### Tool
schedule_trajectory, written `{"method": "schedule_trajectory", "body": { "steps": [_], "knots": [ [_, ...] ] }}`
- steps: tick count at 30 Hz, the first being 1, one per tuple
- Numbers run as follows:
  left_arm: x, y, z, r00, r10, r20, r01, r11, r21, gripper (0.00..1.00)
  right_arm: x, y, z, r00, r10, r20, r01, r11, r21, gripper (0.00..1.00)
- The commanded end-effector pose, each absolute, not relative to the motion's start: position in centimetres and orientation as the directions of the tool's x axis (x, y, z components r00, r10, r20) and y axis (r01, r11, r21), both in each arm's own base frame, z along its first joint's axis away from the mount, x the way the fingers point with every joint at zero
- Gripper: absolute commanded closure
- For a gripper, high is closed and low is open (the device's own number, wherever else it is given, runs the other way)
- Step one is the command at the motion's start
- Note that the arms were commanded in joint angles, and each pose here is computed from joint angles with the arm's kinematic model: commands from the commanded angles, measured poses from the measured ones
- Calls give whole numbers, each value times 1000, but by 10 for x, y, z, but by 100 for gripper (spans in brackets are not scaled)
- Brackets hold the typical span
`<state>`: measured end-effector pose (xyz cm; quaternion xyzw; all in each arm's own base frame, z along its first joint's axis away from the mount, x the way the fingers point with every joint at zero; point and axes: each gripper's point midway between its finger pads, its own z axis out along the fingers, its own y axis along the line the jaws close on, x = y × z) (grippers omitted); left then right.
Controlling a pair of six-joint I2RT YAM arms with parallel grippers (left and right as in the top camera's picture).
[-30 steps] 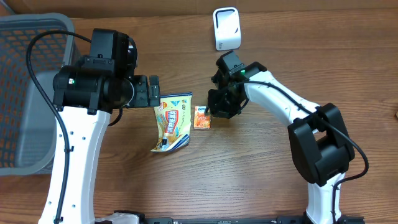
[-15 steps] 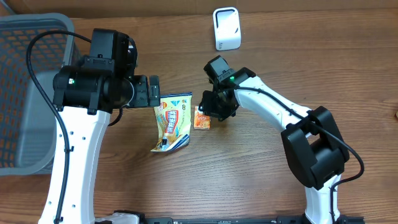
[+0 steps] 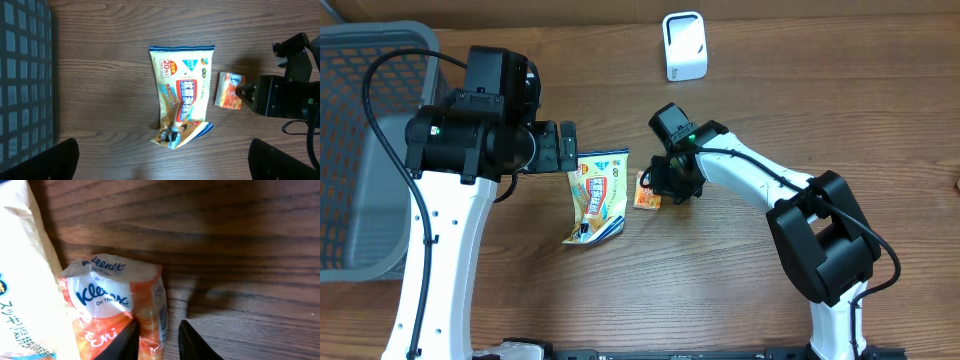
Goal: Scan the item barcode
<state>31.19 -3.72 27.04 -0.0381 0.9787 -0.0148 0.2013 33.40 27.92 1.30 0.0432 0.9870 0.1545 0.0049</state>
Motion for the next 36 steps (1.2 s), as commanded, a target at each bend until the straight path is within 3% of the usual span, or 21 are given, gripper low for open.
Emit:
{"method": "schedule_trajectory", "body": {
  "steps": [1, 8, 15, 21, 30, 36],
  "knots": [
    [316, -35, 275, -908, -98, -406, -88, 995, -44, 0, 337, 258, 8, -991, 133, 9, 132, 960, 248, 75],
    [316, -35, 275, -908, -98, -407, -88, 995, -44, 0, 360, 184, 22, -964, 265, -13, 264, 963, 60, 78],
    [316, -35, 275, -908, -99, -407, -89, 995, -44, 0, 379, 128, 51, -961, 275, -34, 277, 960, -46, 73],
    [316, -35, 275, -908, -99, -406, -89, 995, -43, 0, 378, 158, 65, -992, 119, 41, 124, 980, 153, 68],
    [316, -35, 275, -908, -99, -407, -89, 995, -44, 0, 364, 223, 83, -995, -53, 82, -10, 891, 455, 67],
    [316, -35, 275, -908, -98, -407, -88, 995, -44, 0, 352, 248, 83, -989, -136, 57, -95, 883, 461, 64]
  ]
}}
